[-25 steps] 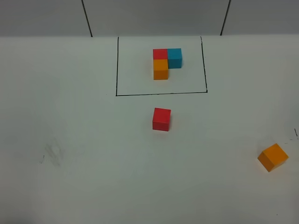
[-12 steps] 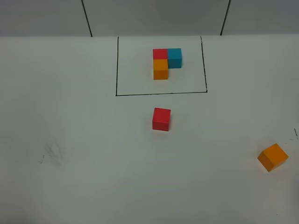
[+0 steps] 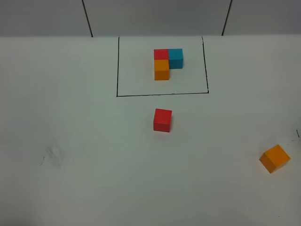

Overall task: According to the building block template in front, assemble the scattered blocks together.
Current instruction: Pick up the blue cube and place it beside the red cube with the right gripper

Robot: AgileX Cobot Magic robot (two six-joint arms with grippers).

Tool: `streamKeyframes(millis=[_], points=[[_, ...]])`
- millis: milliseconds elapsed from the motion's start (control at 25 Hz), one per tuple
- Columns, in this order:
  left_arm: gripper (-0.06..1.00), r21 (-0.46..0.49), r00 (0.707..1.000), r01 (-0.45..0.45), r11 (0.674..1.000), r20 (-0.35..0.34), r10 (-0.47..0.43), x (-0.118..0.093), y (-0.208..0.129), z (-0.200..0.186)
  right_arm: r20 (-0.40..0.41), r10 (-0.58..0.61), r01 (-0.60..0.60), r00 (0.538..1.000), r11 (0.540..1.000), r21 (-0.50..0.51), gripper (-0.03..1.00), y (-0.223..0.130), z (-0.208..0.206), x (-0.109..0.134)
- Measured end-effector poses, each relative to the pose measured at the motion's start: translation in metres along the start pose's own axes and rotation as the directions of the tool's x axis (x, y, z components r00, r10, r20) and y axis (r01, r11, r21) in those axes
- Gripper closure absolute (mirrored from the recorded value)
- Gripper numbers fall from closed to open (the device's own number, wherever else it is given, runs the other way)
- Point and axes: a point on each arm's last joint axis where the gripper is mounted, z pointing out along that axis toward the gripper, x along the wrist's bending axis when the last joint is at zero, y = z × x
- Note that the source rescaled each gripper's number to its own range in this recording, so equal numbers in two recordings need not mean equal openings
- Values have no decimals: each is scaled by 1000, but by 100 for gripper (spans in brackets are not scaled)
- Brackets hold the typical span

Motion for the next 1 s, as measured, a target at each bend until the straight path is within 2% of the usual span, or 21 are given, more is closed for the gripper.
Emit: streamKeyframes(millis=[240,400,680,1000], points=[[27,0,1000,0,1000,0,0,0,0,0,-28,107,-106,994,993,56,10,18,55,-15],[27,0,1000,0,1000,0,0,0,0,0,-35,106,-103,994,992,74,10,21,84,-24],[27,0,1000,0,1000,0,0,0,0,0,-93,85,-75,992,992,104,10,23,127,-17],[27,0,1000,0,1000,0,0,0,0,0,-97,79,-69,992,992,104,12,23,164,-14]])
